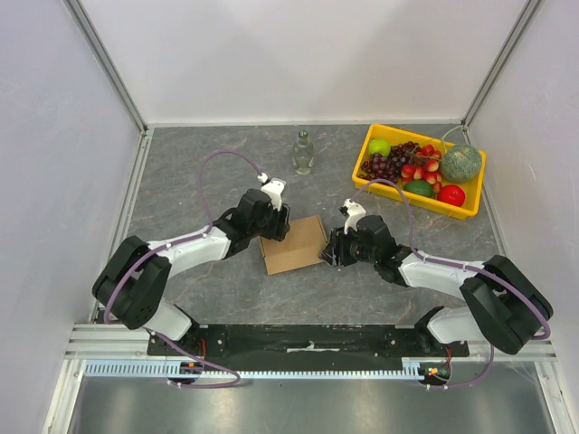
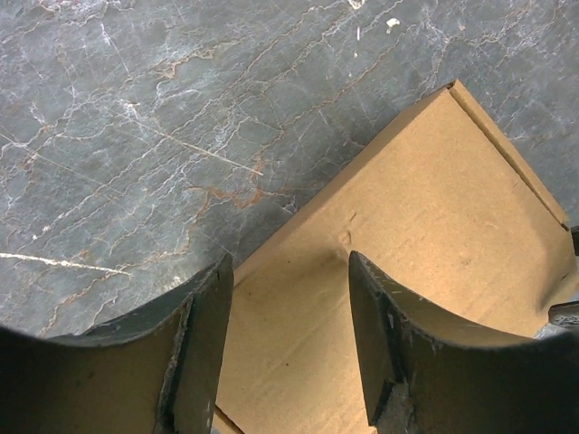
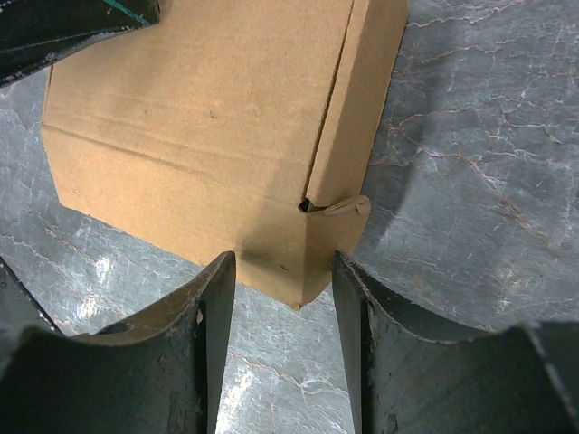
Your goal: Fold the paper box
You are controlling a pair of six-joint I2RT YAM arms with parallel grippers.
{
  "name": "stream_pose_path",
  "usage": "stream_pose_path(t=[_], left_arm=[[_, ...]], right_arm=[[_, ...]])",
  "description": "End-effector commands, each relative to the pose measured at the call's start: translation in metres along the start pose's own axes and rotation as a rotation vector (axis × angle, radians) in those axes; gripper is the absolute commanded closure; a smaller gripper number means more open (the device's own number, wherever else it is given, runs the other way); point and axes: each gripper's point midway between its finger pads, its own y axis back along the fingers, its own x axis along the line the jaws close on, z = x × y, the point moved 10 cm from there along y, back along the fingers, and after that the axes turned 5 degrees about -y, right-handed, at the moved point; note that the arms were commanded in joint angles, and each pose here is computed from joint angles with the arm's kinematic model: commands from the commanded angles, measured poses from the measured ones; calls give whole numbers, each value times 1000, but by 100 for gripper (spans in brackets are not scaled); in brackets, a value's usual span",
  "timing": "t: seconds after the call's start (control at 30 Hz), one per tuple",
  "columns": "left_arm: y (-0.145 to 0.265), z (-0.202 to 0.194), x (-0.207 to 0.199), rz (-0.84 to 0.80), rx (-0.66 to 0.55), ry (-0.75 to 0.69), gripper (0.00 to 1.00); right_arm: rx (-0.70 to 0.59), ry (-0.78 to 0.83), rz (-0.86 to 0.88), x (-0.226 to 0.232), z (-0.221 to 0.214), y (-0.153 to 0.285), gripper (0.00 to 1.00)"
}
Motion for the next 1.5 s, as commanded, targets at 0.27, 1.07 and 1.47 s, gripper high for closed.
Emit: stream_pose_path(t=[0.27, 1.07, 1.47], left_arm=[[-12, -8, 4, -6, -5, -63, 41], [-16, -13, 4, -12, 17, -75, 44], [-17, -13, 4, -9, 18, -72, 44]], right_arm=[[-24, 17, 26, 1, 3, 1, 45], [-11, 3, 52, 2, 0, -2, 48], [-7, -10, 58, 2, -1, -4, 58]])
